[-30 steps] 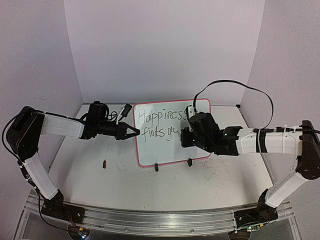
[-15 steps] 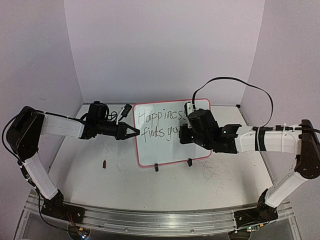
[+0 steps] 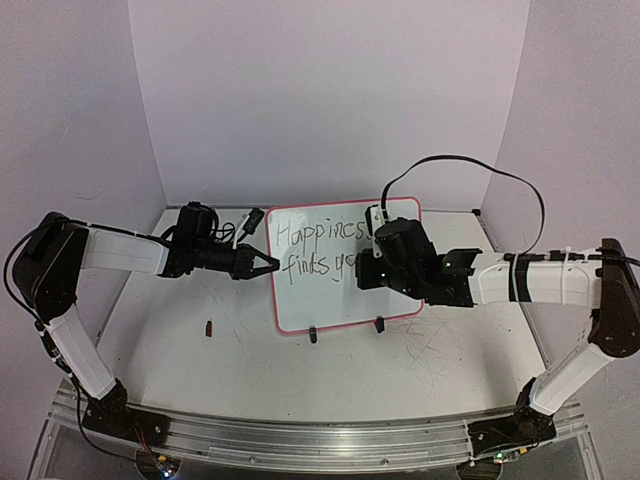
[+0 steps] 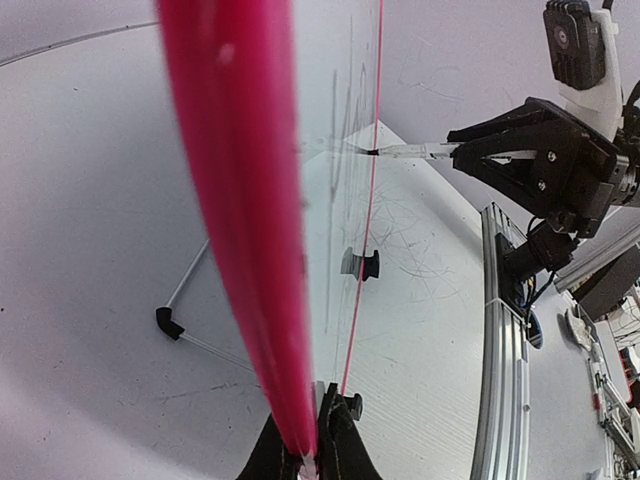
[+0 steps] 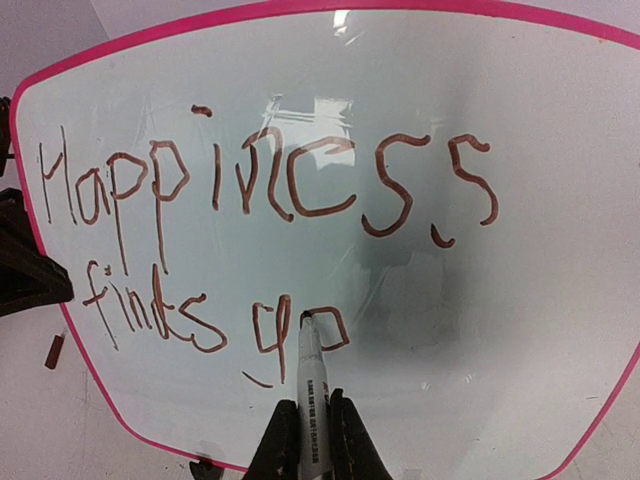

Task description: Write a sentence on the whiteboard

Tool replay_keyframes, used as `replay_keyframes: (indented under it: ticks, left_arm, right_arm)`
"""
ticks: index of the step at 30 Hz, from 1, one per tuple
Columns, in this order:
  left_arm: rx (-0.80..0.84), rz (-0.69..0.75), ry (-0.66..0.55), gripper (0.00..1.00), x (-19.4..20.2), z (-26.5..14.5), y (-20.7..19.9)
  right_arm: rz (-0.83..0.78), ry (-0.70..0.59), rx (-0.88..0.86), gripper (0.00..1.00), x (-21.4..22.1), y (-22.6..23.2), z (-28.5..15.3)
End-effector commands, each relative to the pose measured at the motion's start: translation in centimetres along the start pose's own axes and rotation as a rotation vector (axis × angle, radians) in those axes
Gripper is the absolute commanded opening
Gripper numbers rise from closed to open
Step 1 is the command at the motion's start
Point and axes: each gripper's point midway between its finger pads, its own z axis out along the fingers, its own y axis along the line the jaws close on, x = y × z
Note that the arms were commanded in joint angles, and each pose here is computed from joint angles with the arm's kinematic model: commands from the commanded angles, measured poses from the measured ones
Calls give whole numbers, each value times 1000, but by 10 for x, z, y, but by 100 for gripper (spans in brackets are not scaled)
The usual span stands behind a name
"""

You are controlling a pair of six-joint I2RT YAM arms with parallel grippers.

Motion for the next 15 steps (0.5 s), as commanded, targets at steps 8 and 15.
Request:
replay_keyframes:
  ticks: [8, 15]
  left_arm:
    - [-143, 3, 69, 0, 22, 8, 29]
    - [-148, 11, 63, 0, 20, 7, 29]
  right_arm:
    - [69, -84, 22, 0, -27, -30, -26]
    - [53, -67, 14, 0, -24, -25, -17]
